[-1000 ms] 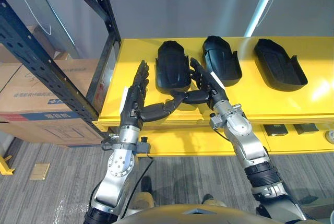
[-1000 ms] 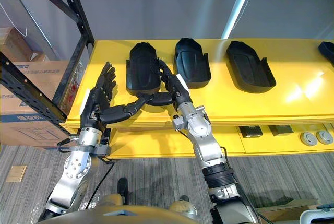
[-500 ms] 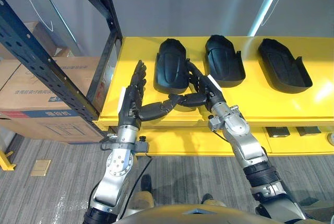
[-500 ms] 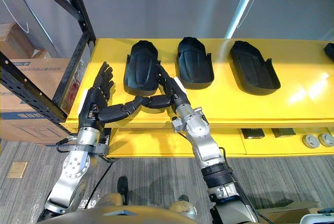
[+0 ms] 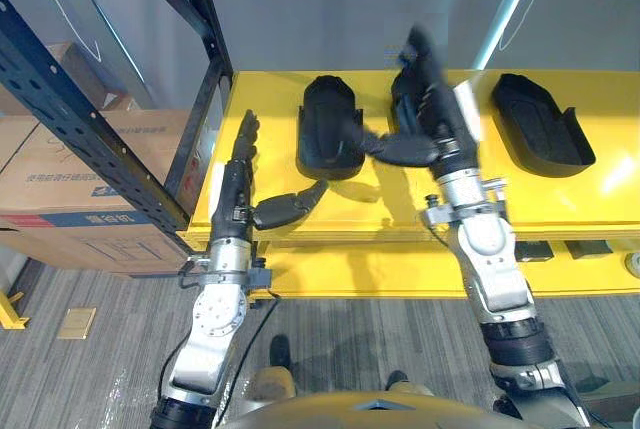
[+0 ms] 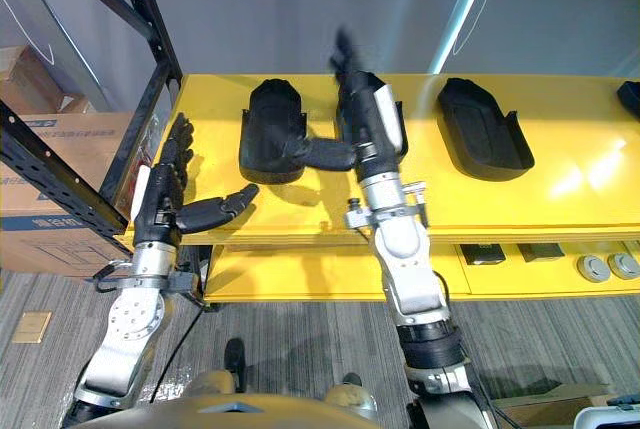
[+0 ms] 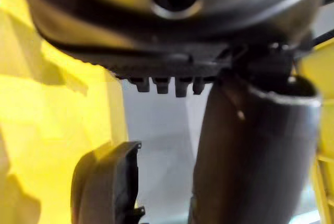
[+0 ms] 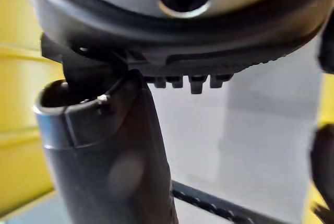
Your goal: Walk over and take three plastic housings, then place them on the shelf
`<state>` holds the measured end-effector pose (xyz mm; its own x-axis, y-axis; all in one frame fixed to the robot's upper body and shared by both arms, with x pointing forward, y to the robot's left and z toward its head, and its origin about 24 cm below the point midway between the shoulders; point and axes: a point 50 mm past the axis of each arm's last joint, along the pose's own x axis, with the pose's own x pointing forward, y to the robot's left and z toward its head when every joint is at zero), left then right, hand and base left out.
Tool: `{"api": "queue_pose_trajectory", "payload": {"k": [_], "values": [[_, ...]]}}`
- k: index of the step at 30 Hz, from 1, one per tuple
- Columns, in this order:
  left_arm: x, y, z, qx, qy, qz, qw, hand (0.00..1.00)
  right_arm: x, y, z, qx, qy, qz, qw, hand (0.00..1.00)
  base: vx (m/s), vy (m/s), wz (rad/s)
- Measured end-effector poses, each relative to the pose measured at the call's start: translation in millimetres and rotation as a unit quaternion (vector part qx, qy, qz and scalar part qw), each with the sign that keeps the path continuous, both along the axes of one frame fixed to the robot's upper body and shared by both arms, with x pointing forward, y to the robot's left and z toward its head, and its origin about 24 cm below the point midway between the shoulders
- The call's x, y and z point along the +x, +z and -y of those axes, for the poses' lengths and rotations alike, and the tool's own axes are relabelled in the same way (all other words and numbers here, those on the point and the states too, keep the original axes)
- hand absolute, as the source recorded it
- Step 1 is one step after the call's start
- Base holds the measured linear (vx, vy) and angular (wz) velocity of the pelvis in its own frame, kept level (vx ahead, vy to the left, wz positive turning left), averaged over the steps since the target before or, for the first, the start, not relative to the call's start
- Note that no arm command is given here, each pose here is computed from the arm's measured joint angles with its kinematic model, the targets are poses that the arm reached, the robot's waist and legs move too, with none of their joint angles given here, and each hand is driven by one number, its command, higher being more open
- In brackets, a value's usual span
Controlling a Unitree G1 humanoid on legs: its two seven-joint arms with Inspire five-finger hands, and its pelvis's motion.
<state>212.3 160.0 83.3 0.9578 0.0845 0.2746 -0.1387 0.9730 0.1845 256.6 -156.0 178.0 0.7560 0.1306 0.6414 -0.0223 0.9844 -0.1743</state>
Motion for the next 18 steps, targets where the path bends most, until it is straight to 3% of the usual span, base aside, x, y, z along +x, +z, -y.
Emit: {"api": "queue_pose_trajectory", "payload": {"k": [5,18], "values": [[-7.4,-7.1,-14.5,0.018,0.023,-0.021,0.999,1.0,-24.4,6.5,21.3,0.027,-0.051,0.063,0.996,1.0,0.0,-0.009,-0.13],[-3.7,-24.9,-20.9,0.034,0.02,-0.076,0.996,1.0,-46.8,-32.6,49.0,0.033,-0.125,-0.019,0.991,1.0,0.02,-0.013,-0.1]]}}
